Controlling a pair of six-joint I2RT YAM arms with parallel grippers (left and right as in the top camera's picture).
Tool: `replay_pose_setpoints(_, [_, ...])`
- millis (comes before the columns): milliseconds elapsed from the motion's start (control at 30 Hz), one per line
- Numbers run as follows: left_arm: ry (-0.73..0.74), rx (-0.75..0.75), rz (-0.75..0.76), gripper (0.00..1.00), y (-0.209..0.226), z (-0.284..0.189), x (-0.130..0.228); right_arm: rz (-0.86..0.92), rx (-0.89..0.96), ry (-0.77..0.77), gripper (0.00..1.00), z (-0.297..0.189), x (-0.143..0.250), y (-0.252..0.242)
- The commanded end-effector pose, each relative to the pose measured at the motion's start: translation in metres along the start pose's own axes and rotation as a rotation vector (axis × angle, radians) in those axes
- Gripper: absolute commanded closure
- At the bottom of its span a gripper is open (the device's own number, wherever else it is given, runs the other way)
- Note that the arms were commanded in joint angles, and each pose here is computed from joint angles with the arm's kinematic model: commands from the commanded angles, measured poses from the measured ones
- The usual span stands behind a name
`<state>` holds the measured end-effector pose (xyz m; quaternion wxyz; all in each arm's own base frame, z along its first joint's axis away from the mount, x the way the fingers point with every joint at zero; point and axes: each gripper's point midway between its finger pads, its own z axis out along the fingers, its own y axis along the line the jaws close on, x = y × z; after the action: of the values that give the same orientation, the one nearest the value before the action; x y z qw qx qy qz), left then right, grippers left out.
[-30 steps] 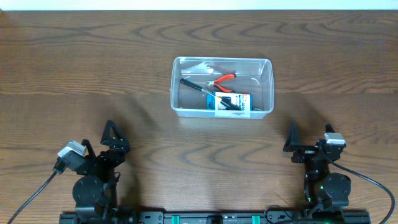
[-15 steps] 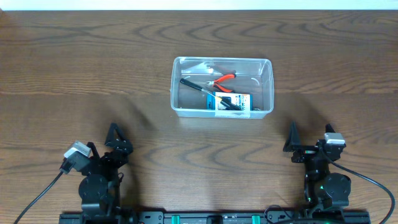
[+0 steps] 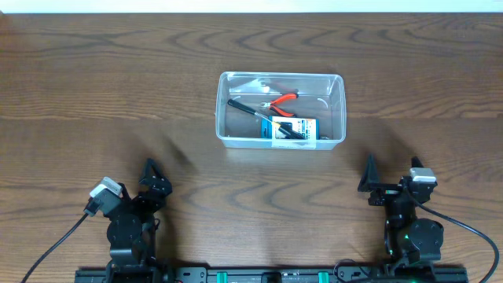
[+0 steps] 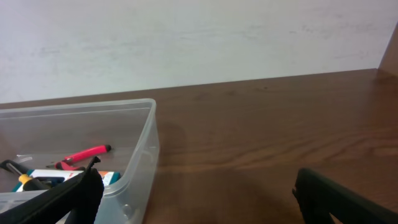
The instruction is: Pack container
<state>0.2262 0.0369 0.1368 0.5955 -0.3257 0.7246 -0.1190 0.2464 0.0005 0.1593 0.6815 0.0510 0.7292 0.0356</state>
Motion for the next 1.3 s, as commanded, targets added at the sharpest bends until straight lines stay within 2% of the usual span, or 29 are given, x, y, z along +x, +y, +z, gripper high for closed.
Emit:
replay_pose_setpoints(0, [0.014,-0.008,0.06,0.02,0.005,0.0028,0.0082,0.008,0.025,-0.006,0.01,-0.0001,0.0,-0.0057])
replay_pose_setpoints(267, [-0.023,-0.038,0.093,0.02,0.0096,0.003,0.0014,0.009,0.025,-0.005,0.01,-0.0001,0.0001,-0.0057])
replay_pose_setpoints(467, [-0.025,-0.056,0.395,0.02,0.0119,0.0029,-0.0004,0.008,0.025,-0.006,0.01,-0.0001,0.0,-0.0057])
replay_pose_setpoints(633, [-0.022,-0.058,0.523,0.02,0.0118,0.0029,-0.0006,0.008,0.025,-0.006,0.01,-0.0001,0.0,-0.0057])
replay_pose_setpoints(1267, [-0.019,-0.059,0.529,0.02,0.0122,0.003,0.0,0.008,0.025,-0.006,0.01,-0.0001,0.0,-0.0057])
